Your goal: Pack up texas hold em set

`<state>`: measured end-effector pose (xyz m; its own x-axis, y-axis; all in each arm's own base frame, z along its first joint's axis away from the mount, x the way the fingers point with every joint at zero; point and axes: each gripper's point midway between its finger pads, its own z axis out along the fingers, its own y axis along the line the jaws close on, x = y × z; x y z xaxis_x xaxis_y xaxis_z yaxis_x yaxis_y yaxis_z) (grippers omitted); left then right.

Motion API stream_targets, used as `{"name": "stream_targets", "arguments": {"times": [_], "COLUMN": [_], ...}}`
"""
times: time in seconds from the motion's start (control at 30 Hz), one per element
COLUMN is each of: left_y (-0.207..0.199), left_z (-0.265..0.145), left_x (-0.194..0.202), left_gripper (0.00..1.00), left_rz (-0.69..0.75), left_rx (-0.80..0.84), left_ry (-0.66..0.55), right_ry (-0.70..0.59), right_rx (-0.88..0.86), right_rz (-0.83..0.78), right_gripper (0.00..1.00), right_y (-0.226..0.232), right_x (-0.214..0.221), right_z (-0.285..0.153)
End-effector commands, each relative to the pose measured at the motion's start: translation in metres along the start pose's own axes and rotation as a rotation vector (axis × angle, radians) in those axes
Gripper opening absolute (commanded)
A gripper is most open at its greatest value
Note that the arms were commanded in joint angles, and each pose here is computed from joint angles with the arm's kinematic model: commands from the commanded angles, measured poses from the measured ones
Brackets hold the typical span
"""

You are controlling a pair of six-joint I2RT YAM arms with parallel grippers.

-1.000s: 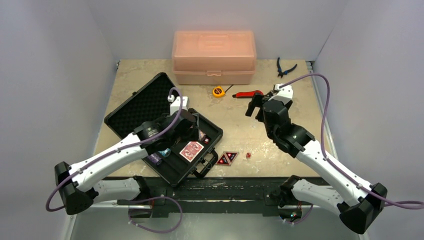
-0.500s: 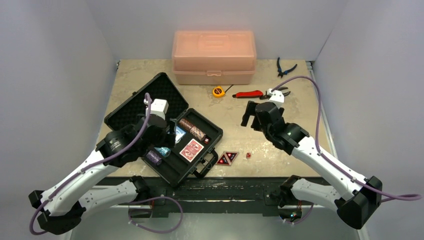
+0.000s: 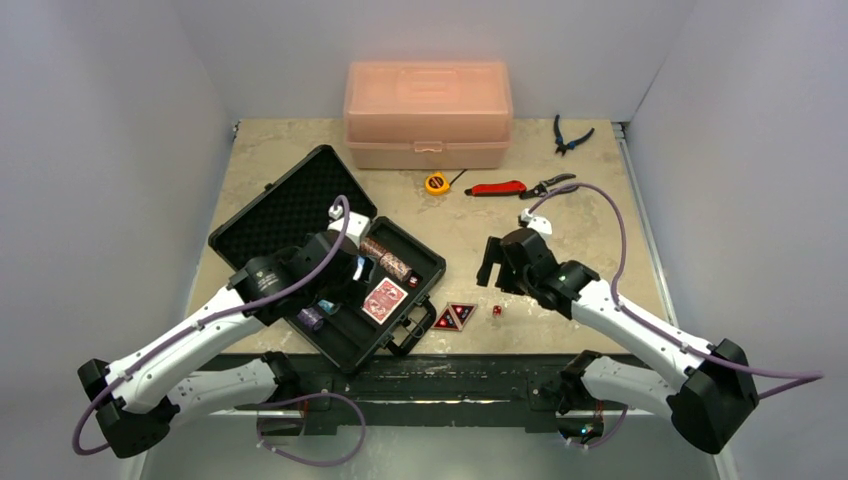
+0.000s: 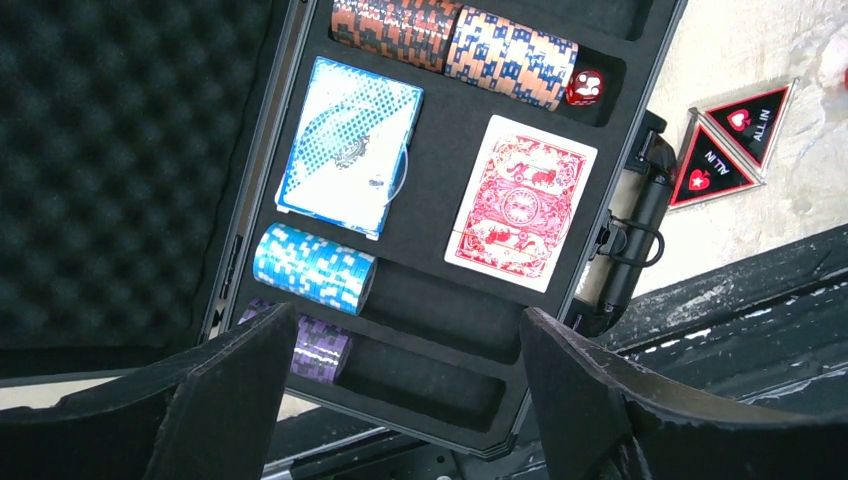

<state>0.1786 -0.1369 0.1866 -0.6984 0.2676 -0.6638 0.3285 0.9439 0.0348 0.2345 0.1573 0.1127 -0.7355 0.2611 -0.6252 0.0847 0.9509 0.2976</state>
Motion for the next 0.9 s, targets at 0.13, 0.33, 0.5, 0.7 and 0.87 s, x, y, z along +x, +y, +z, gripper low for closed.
{"name": "stream_targets", "arguments": {"times": [0.13, 0.33, 0.5, 0.7, 0.87], "left_y": [0.004, 0.009, 0.012, 0.013, 0.016], "left_z": [0.005, 0.006, 0.008, 0.008, 0.009], "left_x": [-0.006, -0.005, -0.003, -0.003, -0.002], "left_gripper": [0.8, 0.79, 0.75, 0.74, 0.72], "left_rz": [0.033, 0.039, 0.049, 0.051, 0.057], "left_rx": [-0.03, -0.064, -0.084, -0.094, -0.11], "left_ry": [-0.003, 0.002, 0.017, 0.019, 0.024], "right_ry": [0.1, 0.165, 0.219, 0.234, 0.232], "right_rx": [0.041, 0.077, 0.114, 0.109, 0.117], "right_rz": [0.076, 0.08, 0.065, 0.062, 0.048], "right_gripper": [0.9, 0.83, 0.72, 0.61, 0.51], "right_y": [-0.011, -0.021, -0.03, -0.031, -0.032], "right_x": [0.035, 0.055, 0.073, 0.079, 0.079], "right_z": [0.014, 0.023, 0.032, 0.037, 0.038]}}
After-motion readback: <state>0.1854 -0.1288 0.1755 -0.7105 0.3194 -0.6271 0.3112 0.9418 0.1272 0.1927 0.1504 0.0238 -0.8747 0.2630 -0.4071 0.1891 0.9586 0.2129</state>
